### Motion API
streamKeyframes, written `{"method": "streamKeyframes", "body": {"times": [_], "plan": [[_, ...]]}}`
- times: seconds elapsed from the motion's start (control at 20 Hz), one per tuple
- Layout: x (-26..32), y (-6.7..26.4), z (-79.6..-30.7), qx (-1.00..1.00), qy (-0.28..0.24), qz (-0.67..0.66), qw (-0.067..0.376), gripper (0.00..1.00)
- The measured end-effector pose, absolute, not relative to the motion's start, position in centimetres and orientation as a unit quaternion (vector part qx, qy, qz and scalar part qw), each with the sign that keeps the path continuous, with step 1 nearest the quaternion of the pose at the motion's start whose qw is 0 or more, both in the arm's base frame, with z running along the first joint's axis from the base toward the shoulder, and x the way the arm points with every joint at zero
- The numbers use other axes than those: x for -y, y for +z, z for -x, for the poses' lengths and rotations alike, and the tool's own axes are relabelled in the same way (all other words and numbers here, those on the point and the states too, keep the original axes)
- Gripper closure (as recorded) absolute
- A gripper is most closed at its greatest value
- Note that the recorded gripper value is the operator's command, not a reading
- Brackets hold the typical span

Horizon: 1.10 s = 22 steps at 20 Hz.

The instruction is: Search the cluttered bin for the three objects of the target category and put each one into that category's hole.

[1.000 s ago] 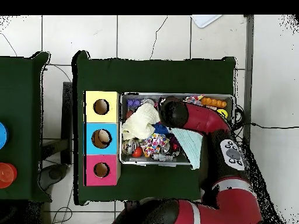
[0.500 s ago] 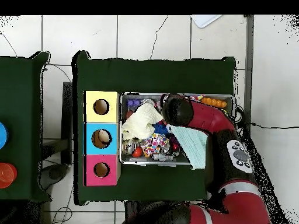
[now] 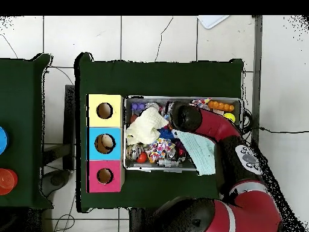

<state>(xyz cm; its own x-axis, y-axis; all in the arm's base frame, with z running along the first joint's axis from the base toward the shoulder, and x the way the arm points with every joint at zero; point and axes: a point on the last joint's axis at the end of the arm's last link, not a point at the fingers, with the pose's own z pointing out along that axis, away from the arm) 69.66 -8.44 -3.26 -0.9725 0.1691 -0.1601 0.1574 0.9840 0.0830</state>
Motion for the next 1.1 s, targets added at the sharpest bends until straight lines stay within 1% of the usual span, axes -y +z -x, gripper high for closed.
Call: {"method": "streamKeyframes", "body": {"times": [0.05,0.2,0.5,0.85,1.1], "plan": [[8.0,-3.7,-69.4,-0.993,0.041,-0.084,0.072,0.00],[7.5,-3.7,-69.1,-0.994,0.047,-0.085,0.057,0.00],[6.0,-2.9,-68.8,-0.995,0.060,-0.081,0.023,0.00],[5.5,-0.9,-68.9,-0.995,0.069,-0.078,-0.006,0.00],[5.7,-1.1,-68.7,-0.994,0.070,-0.079,-0.009,0.00]]}}
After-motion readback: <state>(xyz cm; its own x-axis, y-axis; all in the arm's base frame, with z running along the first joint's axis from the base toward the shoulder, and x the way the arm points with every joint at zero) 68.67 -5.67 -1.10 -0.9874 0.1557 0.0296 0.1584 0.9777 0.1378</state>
